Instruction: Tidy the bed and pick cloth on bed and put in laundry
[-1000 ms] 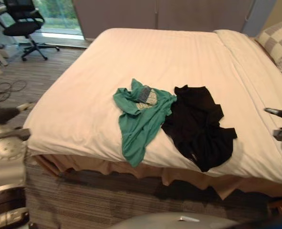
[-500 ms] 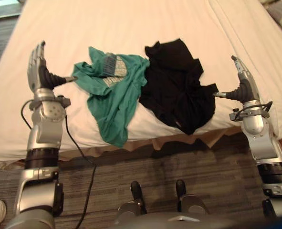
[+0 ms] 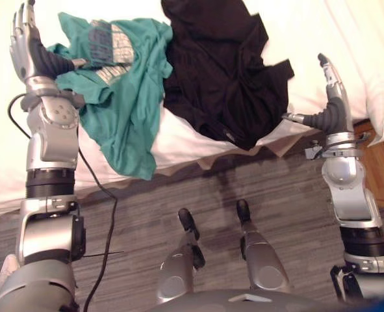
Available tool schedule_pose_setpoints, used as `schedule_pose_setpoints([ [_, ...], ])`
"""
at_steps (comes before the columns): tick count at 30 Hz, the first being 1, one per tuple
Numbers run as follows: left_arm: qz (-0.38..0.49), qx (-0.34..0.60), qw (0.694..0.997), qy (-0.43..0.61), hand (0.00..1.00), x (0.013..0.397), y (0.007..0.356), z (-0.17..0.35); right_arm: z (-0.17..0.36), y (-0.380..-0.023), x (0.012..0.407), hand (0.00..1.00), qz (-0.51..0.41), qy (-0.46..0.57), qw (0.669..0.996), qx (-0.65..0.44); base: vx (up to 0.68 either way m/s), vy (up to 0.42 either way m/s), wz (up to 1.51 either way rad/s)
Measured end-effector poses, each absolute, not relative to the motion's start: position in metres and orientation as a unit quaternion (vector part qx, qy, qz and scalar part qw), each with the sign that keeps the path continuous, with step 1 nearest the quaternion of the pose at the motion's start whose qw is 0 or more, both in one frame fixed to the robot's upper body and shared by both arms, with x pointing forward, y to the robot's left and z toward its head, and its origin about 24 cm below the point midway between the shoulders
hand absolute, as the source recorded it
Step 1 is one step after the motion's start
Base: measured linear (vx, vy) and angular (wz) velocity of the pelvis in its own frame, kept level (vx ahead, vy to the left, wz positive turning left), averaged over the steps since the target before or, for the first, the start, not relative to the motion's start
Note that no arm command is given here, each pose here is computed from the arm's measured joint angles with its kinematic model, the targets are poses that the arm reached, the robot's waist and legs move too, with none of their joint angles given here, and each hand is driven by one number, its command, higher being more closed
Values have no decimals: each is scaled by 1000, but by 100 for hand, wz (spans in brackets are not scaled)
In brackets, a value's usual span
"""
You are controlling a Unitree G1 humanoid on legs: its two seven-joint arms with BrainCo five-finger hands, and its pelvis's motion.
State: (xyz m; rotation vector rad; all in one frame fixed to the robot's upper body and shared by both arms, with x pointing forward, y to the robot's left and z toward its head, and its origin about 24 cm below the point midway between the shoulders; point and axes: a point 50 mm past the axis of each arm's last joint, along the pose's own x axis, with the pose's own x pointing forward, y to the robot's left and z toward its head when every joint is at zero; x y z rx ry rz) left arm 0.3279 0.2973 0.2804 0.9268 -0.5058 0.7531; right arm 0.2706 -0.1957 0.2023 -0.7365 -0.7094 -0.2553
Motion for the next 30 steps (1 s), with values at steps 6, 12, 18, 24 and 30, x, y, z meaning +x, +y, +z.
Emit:
schedule_pose_setpoints([
  [6, 334, 425, 802, -253, 0, 333, 285, 293, 213, -182, 243, 0, -129, -390, 858, -307, -46, -18, -16],
  [12, 321, 410, 823, -227, 100, 353, 282, 300, 234, -166, 214, 0, -122, -469, 835, -260, -23, -42, -9],
  [18, 333, 384, 827, -239, 100, 352, 293, 313, 245, -161, 205, 0, -111, -505, 826, -225, 9, -24, -5],
  [24, 290, 404, 831, -248, 100, 341, 290, 303, 252, -170, 198, 0, -130, -521, 815, -219, -5, -2, 2],
  [30, 158, 271, 918, -245, 100, 310, 253, 196, 250, -181, 195, 0, -143, -512, 815, -231, 14, -4, 16],
])
